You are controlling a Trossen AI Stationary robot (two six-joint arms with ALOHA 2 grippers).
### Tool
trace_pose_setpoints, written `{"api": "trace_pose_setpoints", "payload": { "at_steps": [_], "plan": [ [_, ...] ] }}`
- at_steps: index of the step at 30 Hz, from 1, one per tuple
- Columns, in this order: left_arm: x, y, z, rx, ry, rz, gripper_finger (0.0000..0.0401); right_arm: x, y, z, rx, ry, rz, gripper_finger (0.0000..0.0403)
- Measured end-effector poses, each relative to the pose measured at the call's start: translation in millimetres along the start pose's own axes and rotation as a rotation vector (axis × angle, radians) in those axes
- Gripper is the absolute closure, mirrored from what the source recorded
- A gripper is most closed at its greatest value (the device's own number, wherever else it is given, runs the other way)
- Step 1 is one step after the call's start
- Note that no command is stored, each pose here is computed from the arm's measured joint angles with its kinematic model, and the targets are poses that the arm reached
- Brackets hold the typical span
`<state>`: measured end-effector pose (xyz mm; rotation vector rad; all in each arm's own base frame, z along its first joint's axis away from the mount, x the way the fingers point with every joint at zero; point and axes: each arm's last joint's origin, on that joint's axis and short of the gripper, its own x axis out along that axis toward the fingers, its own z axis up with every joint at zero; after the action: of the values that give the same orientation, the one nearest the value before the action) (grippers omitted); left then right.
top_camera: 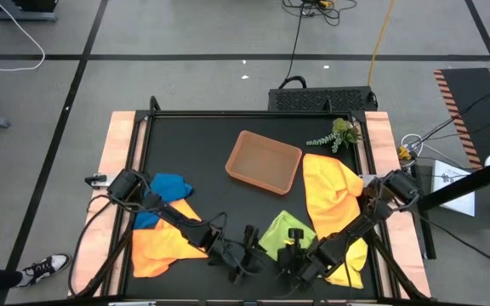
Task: Fold microfiber towels
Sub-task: Put the green microfiber towel into the orange bin
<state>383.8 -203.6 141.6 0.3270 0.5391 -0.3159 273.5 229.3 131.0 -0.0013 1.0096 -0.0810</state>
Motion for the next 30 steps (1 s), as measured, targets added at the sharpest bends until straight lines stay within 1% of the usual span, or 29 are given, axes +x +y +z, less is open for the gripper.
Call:
{"api": "trace_pose_setpoints", "payload": {
  "at_steps": [5,7,9,13,18,21,24,27,30],
  "plan": [
    [-1,-2,0,0.057,0.006,0.022,0.0128,5,-9,7,0.016,0.019,0.006,0.0380],
    [0,-2,0,0.089,0.012,0.049,0.0128,7,-11,10,0.027,0.029,0.020,0.0394],
    [2,-2,-3,0.123,0.026,0.084,0.0128,8,-14,13,0.051,0.028,0.031,0.0391],
    [11,-5,-15,0.175,0.065,0.120,0.0128,11,-17,20,0.089,0.023,0.079,0.0393],
    [21,-8,-29,0.230,0.112,0.230,0.0128,14,-20,28,0.128,0.015,0.138,0.0398],
    [21,-12,-28,0.268,0.116,0.266,0.0128,16,-23,32,0.166,0.017,0.167,0.0399],
    [20,-16,-27,0.299,0.114,0.271,0.0128,17,-25,35,0.183,0.016,0.189,0.0400],
    [18,-24,-26,0.344,0.113,0.293,0.0128,17,-27,37,0.202,0.015,0.191,0.0401],
    [15,-33,-24,0.394,0.107,0.292,0.0128,17,-30,40,0.211,0.016,0.199,0.0401]
  ]
}}
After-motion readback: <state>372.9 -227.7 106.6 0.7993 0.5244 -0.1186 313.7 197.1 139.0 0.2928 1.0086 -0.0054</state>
